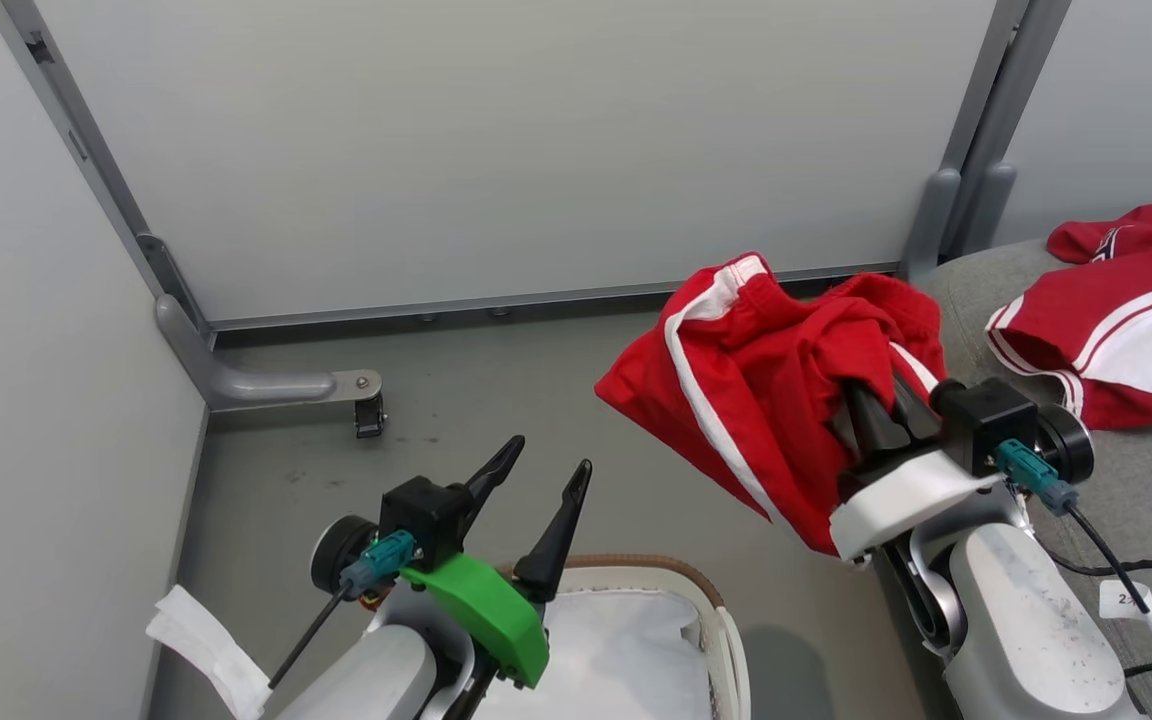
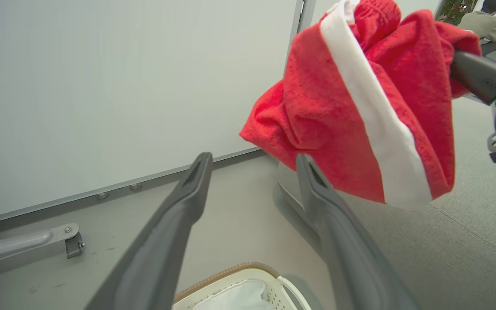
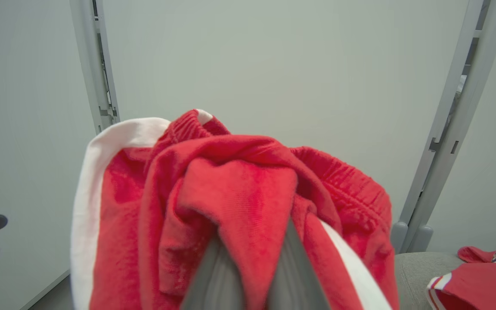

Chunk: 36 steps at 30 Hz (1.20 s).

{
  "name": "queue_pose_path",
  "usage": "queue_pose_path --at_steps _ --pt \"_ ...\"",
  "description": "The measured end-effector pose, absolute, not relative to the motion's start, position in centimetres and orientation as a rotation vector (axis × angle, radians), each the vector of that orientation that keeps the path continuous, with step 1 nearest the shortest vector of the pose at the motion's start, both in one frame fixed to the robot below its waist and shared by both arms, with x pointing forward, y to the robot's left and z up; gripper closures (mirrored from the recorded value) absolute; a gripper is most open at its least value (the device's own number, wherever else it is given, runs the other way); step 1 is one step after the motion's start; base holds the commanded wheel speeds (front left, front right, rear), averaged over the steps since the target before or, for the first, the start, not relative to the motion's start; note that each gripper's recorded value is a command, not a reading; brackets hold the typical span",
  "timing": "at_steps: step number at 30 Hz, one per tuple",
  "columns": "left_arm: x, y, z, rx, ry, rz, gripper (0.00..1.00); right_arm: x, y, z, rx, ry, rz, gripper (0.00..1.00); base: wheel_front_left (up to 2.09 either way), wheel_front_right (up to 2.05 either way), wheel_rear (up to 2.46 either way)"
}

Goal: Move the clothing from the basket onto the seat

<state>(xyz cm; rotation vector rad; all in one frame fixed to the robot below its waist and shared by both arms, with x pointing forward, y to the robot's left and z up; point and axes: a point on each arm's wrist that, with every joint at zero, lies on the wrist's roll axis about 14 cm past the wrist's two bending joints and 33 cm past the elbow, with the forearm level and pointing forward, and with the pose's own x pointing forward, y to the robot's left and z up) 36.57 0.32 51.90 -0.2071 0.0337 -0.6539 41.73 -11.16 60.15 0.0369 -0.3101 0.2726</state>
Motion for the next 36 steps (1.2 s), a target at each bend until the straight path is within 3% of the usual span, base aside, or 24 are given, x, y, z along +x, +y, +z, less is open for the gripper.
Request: queue_pose_path --at_steps 15,36 --pt "36.2 -2.2 52.6 -0.236 0.012 -0.715 0.00 41.4 -15.1 59.4 0.007 -0.297 0.162 1.00 0.00 0.00 0.00" --pt "35.8 -12.1 50.4 -0.252 0.083 -1.008 0.00 36.9 -28.7 57.1 -0.068 -0.226 -0.224 1.00 0.00 0.00 0.00"
